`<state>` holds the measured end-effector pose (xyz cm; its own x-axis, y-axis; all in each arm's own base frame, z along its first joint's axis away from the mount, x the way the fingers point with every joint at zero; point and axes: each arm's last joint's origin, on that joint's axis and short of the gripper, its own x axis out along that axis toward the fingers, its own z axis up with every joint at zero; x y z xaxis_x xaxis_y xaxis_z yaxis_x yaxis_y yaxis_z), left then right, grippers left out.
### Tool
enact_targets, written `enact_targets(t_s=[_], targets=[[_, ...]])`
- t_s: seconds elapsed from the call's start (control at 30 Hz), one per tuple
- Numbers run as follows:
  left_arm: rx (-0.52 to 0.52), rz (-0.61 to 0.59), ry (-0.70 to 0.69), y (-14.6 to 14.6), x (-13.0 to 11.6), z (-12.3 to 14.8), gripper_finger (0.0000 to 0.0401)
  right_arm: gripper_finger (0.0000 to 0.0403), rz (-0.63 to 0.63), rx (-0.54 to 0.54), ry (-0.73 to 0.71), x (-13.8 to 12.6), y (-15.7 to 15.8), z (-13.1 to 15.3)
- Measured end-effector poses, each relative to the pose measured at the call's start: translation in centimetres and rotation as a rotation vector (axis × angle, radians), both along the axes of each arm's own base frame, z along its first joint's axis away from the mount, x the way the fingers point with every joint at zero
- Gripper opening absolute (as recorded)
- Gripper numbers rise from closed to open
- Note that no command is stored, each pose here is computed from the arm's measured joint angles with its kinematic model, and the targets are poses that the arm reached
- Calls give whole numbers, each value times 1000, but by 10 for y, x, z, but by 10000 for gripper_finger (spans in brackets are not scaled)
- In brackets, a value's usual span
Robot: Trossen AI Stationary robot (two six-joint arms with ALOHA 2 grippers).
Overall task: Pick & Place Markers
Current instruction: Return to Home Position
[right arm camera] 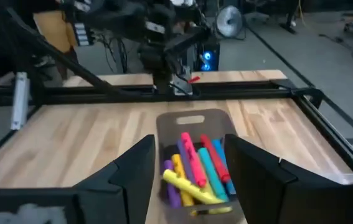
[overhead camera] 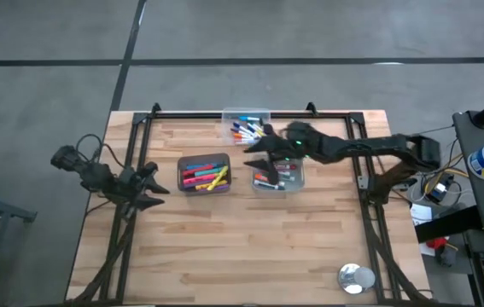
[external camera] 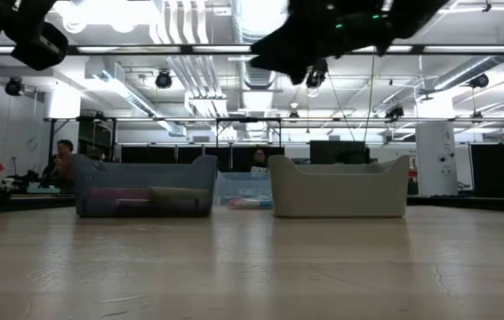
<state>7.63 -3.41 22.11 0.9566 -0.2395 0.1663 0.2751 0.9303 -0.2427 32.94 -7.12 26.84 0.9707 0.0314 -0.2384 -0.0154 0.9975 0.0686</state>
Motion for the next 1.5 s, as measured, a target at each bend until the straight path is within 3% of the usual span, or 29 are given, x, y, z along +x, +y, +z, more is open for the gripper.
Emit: enact_targets(t_s=[0.13, 0.27, 0.43, 0.53, 0.63, 0.83, 1.03, 1.27, 1.5], targets=[[10, 11, 10, 1, 0, -4, 138, 185, -1, 44, -21, -31, 11, -2], [36, 7, 47, 0, 1, -9, 138, 185, -56, 173, 18, -60, 14, -18], [32, -23, 47, -1, 2, -13, 138, 183, 5, 77, -86, -87, 34, -36], [68, -19, 76, -3, 4, -23, 138, 180, -26, 46, -183, -103, 40, -44], [83, -7, 92, -4, 7, -32, 138, 180, -37, 3, -180, -117, 42, -54], [64, -62, 108, -7, 10, -48, 138, 178, -26, -6, -187, -139, 47, -79], [48, 28, 109, -5, 11, -47, 138, 180, -39, 61, -233, -157, 50, -94], [63, 32, 177, -3, 9, -45, 138, 184, -32, 26, -319, -184, 54, -98], [87, 33, 172, -4, 9, -47, 138, 184, -35, 15, -211, -198, 56, -105]])
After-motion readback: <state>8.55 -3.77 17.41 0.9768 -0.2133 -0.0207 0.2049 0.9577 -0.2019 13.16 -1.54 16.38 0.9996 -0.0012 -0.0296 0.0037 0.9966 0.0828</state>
